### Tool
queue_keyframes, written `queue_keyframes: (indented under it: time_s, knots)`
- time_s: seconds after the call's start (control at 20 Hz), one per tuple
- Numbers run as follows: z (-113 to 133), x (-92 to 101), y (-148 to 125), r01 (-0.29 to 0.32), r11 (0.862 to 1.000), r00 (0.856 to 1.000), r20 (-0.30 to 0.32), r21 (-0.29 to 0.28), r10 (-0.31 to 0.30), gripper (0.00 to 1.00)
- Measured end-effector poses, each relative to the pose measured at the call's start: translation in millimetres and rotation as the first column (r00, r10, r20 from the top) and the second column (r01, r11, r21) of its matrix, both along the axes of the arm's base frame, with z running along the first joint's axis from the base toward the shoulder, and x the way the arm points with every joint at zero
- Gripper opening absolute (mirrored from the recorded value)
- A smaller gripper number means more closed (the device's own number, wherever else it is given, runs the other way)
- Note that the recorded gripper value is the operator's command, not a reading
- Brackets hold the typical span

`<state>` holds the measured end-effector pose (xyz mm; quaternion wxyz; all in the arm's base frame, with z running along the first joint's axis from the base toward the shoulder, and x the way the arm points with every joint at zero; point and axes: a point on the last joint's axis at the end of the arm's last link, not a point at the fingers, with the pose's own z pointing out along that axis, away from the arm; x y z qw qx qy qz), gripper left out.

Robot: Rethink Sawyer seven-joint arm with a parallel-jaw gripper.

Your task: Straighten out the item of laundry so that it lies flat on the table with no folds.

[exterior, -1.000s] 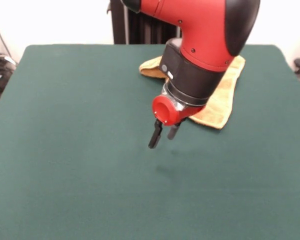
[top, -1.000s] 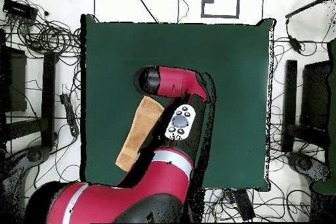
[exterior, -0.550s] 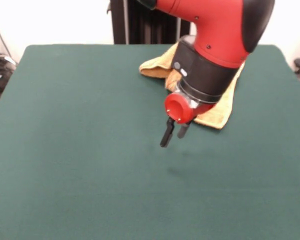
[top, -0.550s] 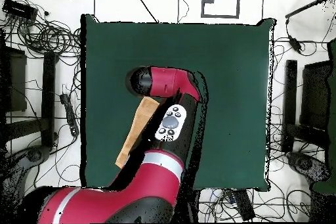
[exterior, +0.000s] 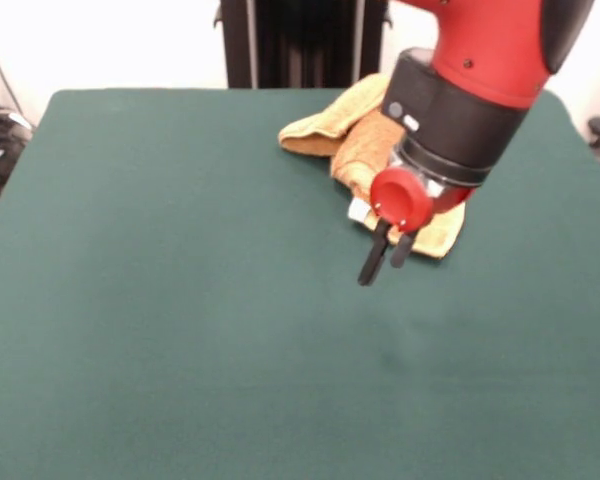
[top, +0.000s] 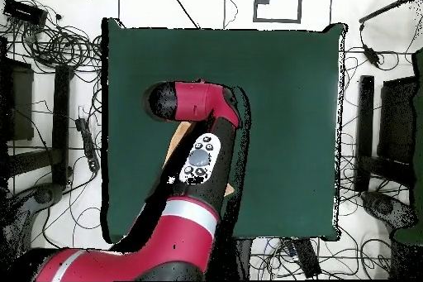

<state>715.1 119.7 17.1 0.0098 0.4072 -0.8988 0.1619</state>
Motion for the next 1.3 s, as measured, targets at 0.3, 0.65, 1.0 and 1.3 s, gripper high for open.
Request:
queue_keyframes:
  time_s: [0.3,0.65,1.0,1.3]
  knots:
    - [20.1,6.7,8.3,-0.002,1.000,1.000,0.029,0.011,0.001,1.00]
    - [34.5,9.5,8.5,0.009,1.000,0.999,0.046,0.019,-0.010,1.00]
    - [34.9,0.3,4.6,0.062,0.998,0.997,0.044,0.026,-0.063,1.00]
    - [25.8,-9.8,-0.1,0.105,0.994,0.993,0.057,0.029,-0.106,1.00]
